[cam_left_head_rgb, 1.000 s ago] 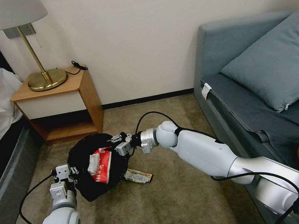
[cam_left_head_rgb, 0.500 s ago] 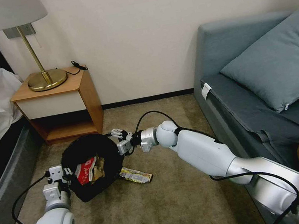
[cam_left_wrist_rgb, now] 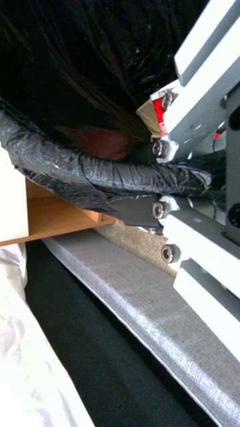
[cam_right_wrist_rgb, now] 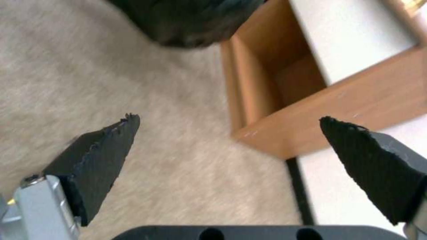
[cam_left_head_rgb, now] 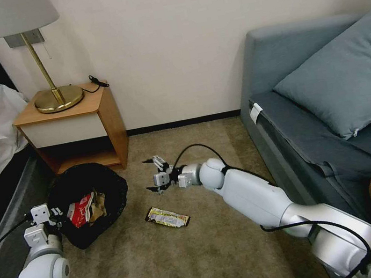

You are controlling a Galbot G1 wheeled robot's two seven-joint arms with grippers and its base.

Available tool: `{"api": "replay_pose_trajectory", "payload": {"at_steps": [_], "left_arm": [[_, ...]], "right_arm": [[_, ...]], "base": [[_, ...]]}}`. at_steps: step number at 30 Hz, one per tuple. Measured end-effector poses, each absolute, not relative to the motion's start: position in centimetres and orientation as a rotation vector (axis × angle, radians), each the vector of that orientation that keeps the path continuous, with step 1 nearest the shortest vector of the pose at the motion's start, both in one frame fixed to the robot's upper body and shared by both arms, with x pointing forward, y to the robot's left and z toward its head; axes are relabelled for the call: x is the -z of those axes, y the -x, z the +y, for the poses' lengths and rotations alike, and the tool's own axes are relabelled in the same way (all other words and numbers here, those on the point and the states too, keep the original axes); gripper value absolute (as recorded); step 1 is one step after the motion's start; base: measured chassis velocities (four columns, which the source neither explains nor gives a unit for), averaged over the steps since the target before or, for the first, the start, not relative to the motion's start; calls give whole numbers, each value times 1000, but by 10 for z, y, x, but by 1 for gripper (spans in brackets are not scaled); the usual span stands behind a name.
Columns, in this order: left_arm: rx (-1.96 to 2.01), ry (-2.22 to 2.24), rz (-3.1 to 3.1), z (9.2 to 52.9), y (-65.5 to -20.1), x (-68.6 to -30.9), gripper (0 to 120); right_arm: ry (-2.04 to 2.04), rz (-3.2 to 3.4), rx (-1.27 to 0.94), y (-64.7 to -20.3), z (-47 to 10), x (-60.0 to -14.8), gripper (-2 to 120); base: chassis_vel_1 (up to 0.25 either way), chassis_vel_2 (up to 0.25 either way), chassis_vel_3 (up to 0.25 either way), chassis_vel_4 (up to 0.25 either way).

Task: Pick up the trash bin, then pick up the garbage on the floor and place it into the trash bin.

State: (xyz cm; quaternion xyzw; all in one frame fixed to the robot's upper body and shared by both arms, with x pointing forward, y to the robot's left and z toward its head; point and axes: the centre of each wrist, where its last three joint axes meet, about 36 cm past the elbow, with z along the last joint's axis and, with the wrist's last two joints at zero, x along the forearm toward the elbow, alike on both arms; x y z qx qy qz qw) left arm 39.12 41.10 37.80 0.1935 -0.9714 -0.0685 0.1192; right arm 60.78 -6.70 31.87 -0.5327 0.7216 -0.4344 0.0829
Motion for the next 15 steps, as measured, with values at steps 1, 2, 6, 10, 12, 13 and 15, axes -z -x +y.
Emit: {"api": "replay_pose_trajectory", "payload": {"at_steps": [1, 2, 6, 10, 12, 13, 15], "left_arm": [[200, -564, -2838, 412, -391, -377, 1], [199, -563, -2838, 412, -391, -377, 1], [202, -551, -2824, 412, -388, -374, 1], [208, -560, -2812, 416, -382, -373, 1], [208, -561, -2811, 416, -381, -374, 1], [207, -567, -2810, 417, -378, -374, 1], [206, -571, -2809, 418, -376, -375, 1]], "right_arm": [[1611, 2172, 1309, -603, -68, -306, 100], [1618, 2175, 1311, -602, -67, -302, 100], [1722, 2214, 1331, -581, -64, -269, 100], [1780, 2264, 1340, -571, -66, -252, 100], [1784, 2272, 1342, -570, -66, -250, 100], [1785, 2290, 1343, -570, -67, -248, 100], [1782, 2305, 1342, -570, -68, -246, 100]], "base": [[0, 0, 0, 0], [0, 0, 0, 0], [0, 0, 0, 0], [0, 0, 0, 0], [0, 0, 0, 0], [0, 0, 0, 0], [0, 0, 0, 0]]}}
